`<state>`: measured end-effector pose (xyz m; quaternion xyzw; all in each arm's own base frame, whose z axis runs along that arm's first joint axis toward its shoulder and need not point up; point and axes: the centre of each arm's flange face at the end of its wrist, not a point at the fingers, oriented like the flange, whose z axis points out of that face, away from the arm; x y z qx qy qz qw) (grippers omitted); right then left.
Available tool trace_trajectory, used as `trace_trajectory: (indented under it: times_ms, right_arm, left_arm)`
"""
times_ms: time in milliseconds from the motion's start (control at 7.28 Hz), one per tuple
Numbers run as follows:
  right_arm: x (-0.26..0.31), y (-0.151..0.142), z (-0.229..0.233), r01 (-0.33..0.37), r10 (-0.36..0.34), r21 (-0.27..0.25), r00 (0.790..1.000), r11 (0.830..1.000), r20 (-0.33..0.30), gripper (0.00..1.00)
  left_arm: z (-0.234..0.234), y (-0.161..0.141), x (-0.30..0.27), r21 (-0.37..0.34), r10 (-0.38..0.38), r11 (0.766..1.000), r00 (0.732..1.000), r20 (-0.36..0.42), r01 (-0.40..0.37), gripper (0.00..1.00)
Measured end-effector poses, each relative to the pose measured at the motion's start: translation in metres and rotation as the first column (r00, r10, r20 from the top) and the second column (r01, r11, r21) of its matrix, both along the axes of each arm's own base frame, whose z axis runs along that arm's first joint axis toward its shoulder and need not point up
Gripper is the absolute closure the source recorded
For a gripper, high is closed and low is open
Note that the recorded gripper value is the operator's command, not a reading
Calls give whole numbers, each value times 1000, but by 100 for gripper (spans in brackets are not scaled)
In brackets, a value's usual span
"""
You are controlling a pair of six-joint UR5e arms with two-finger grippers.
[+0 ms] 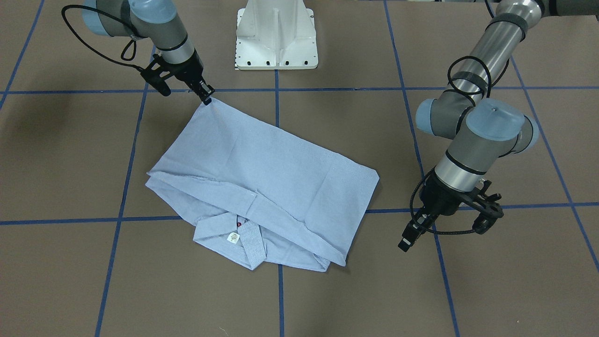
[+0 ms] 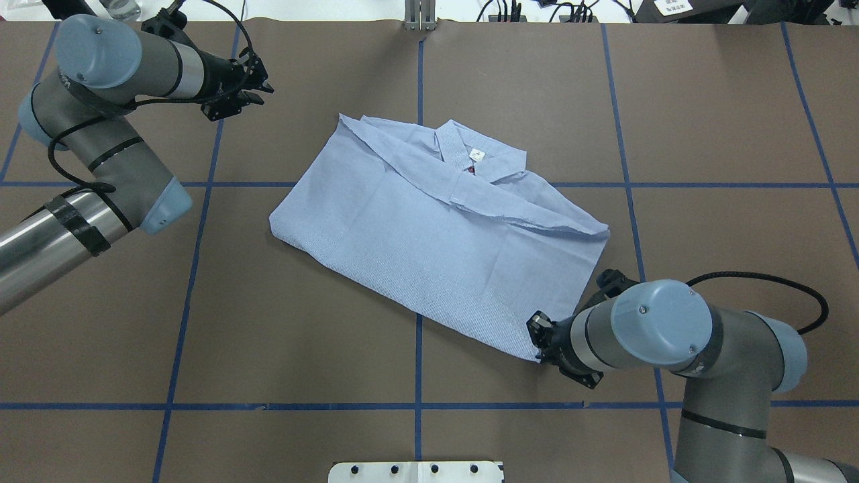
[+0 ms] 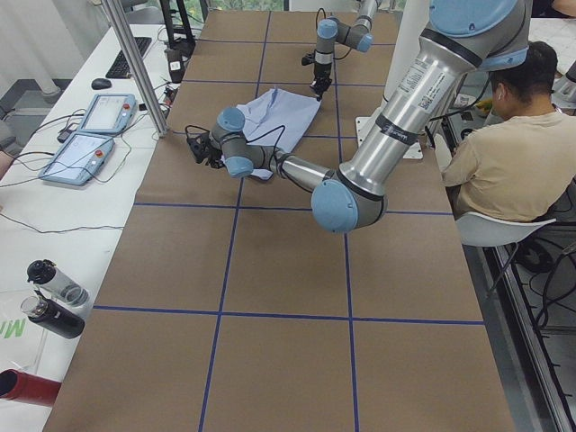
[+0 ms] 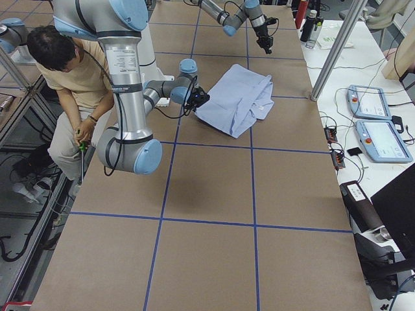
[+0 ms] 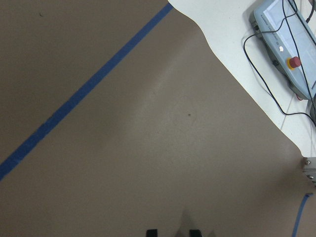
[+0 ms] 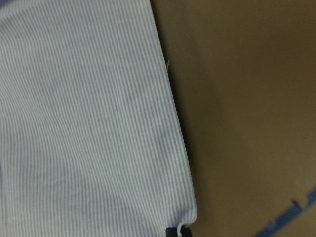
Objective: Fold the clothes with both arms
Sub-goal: 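Drag the folded shirt with the right gripper, rotating it on the table, then lower both grippers onto opposite edges of the rotated folded shirt and grasp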
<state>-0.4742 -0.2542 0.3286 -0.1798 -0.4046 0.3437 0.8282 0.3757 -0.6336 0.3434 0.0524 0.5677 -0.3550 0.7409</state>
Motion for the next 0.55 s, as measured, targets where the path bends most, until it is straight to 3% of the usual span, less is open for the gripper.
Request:
trace_trajectory:
  times_ms: [137, 275, 412, 550]
  right_arm:
    - [-5, 38, -8, 53, -52, -40, 998, 998, 20, 100]
    - [0, 70, -19, 96, -93, -66, 995, 993, 46, 92]
    - [8, 93, -26, 127, -122, -87, 991, 988, 62, 58]
    - [14, 110, -30, 146, -139, -109, 988, 983, 70, 1]
  left_arm:
    - [-13, 20, 4, 37, 32, 999, 999, -21, -31, 42]
    - [-26, 37, 9, 80, 63, 995, 997, -34, -61, 35]
    - [-38, 52, 15, 118, 92, 989, 995, -43, -87, 0]
    - [-46, 74, 21, 142, 124, 983, 991, -56, -115, 0]
